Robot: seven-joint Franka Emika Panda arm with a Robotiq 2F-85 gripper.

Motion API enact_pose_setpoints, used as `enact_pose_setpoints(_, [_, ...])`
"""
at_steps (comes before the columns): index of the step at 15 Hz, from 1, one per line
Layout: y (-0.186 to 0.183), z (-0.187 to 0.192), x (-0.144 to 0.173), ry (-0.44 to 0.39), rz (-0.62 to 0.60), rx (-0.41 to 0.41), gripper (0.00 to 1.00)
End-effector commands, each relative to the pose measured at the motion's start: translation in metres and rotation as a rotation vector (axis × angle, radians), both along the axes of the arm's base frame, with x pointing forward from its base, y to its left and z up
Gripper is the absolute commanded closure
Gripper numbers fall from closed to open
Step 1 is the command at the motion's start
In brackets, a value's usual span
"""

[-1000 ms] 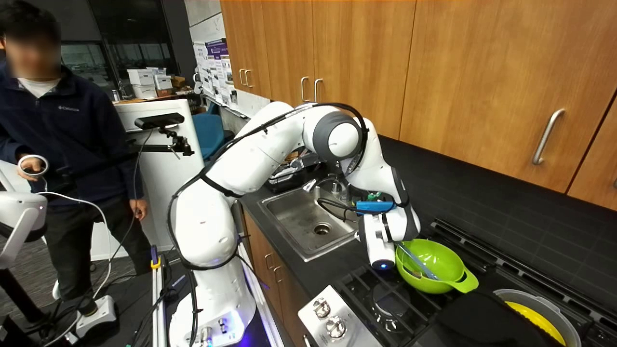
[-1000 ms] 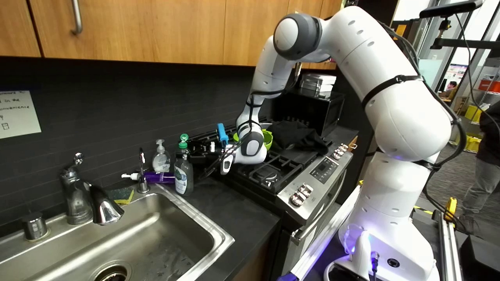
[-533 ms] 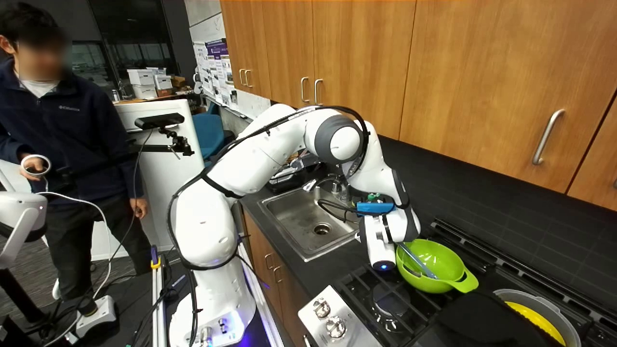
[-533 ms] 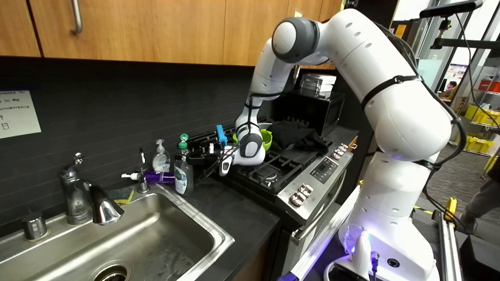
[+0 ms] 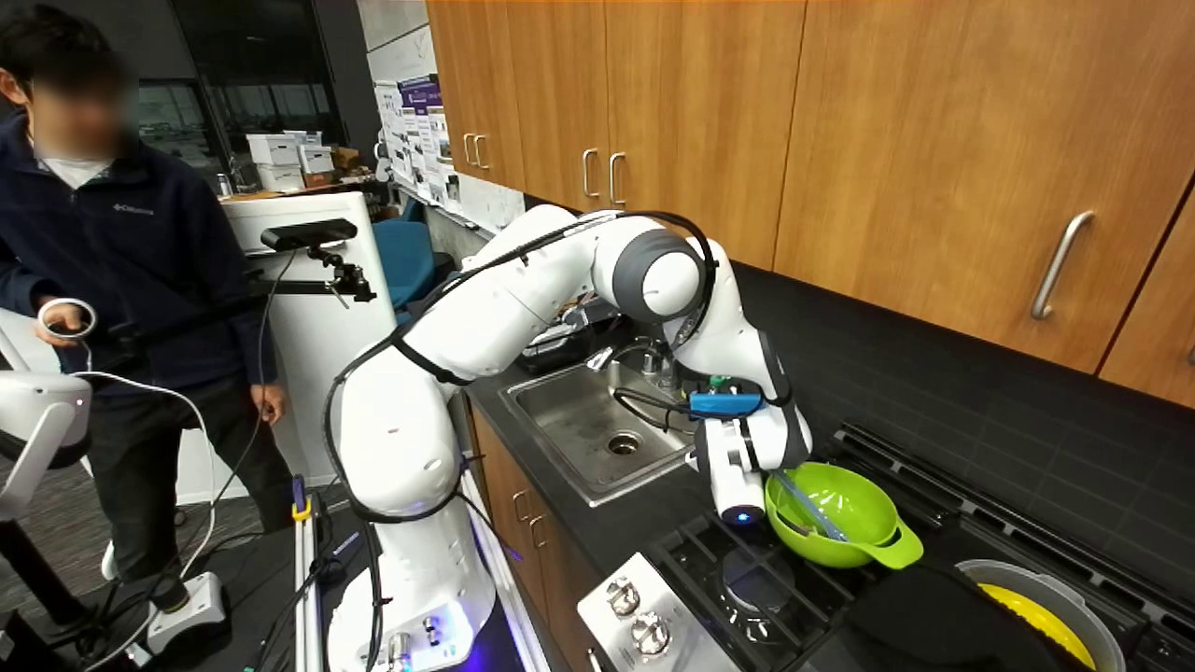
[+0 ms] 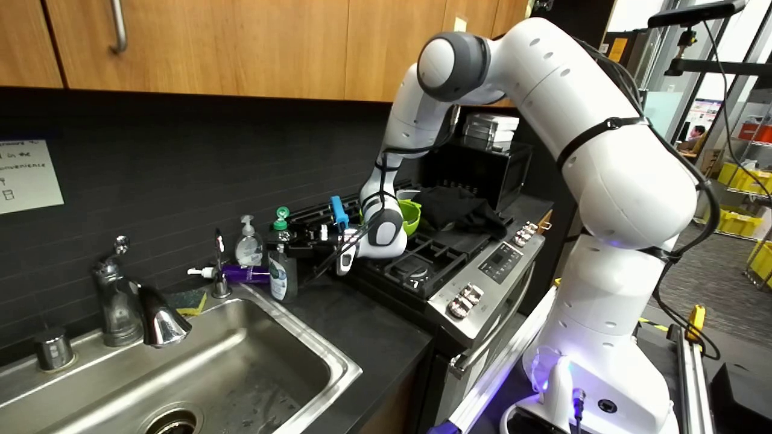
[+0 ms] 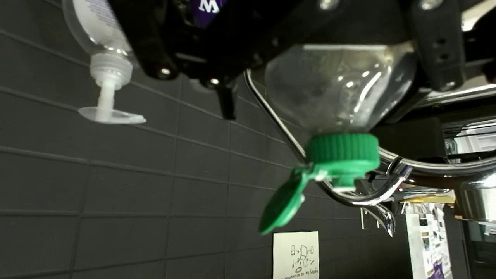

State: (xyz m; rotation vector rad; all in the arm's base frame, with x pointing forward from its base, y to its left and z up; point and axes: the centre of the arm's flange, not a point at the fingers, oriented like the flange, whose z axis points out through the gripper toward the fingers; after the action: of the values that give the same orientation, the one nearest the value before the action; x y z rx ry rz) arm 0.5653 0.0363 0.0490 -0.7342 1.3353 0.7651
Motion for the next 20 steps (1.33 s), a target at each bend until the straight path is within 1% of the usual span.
enact_pose_setpoints(1, [0.001, 0.0, 0.005, 0.007, 0.016, 0.007, 0.37])
enact_pose_setpoints(3, [0.0, 0.001, 0.005, 0.006, 0.015, 0.006, 0.54])
enact_pose_setpoints(4, [-0.001, 0.002, 0.005, 0.006, 0.015, 0.006, 0.57])
enact_pose_setpoints(10, [-0.004, 0.008, 0.001, -0.003, 0.01, -0.007, 0.57])
enact_pose_setpoints(16, [-0.006, 0.022, -0.016, -0.033, 0.005, -0.049, 0.57])
enact_pose_setpoints(20, [-0.008, 0.027, -0.028, -0.035, 0.015, -0.081, 0.57])
